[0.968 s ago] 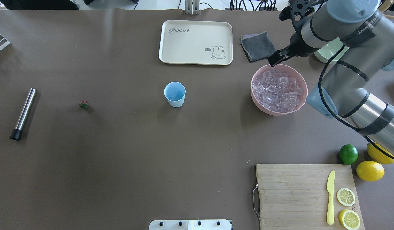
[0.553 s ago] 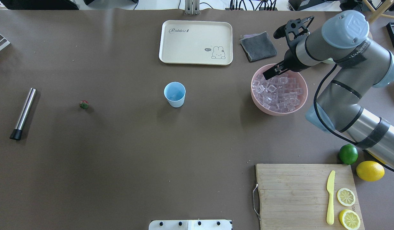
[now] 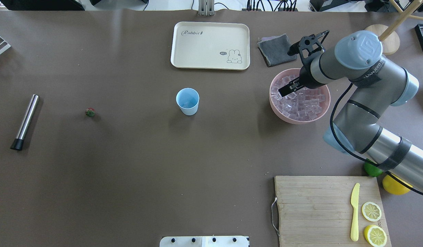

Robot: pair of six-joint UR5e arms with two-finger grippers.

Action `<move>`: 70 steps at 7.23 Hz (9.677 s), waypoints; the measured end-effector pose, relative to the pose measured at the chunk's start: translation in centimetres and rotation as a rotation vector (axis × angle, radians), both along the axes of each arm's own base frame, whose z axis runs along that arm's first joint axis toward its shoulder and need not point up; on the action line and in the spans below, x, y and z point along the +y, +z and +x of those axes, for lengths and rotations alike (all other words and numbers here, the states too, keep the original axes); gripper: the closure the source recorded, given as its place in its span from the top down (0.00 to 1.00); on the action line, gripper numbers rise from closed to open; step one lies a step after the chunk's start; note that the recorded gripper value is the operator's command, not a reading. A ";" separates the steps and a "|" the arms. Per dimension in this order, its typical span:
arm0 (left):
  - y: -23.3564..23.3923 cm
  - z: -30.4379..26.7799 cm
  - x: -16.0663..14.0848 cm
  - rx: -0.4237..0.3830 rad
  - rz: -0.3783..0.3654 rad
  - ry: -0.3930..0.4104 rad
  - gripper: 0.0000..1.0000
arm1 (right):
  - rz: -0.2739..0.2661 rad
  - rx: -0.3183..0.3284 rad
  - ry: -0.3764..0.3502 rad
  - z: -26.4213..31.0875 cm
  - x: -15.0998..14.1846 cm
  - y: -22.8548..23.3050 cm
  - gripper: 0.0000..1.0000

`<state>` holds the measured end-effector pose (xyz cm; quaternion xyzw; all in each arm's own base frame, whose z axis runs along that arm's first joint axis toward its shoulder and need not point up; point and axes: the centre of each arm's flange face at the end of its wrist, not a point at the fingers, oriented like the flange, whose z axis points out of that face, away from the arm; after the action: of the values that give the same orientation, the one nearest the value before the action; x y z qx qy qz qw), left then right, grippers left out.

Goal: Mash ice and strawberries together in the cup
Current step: 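Lower the right gripper and grasp another ice cube from the bowl, then carry the ice cube with the right gripper over the blue cup, then open the right gripper to drop the ice cube into the cup, then move the right gripper back over the pink ice bowl, then lower the right gripper into the bowl and grasp a third ice cube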

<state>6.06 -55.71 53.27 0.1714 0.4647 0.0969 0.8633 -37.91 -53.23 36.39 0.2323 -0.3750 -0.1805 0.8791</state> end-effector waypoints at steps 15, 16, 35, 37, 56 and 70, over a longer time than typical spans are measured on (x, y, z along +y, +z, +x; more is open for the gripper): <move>-0.2 0.1 -0.3 0.001 -0.001 -0.003 0.97 | -0.026 0.038 -0.004 -1.8 0.4 2.2 0.00; -0.2 0.1 -0.3 0.001 -0.001 -0.003 0.97 | -0.030 0.033 0.000 -1.8 0.4 1.9 0.00; -0.6 1.6 -1.0 0.002 0.004 0.020 0.97 | -0.146 -0.124 0.280 -24.3 2.5 -25.9 0.00; -0.7 1.7 -1.1 0.002 0.004 0.020 0.97 | -0.139 -0.115 0.272 -24.8 3.1 -25.6 0.00; -3.1 2.1 -1.8 -0.007 0.026 -0.023 0.97 | -0.206 -0.093 0.108 -1.2 -4.1 -9.1 0.84; -3.6 6.5 -2.2 -0.020 0.025 -0.005 0.97 | -0.102 -0.036 0.104 0.7 -0.5 -2.2 0.78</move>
<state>12.57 -57.90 49.70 0.1822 0.4545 0.1024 0.8659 -37.20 -53.69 34.21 0.2096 -0.3871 -0.1109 0.8910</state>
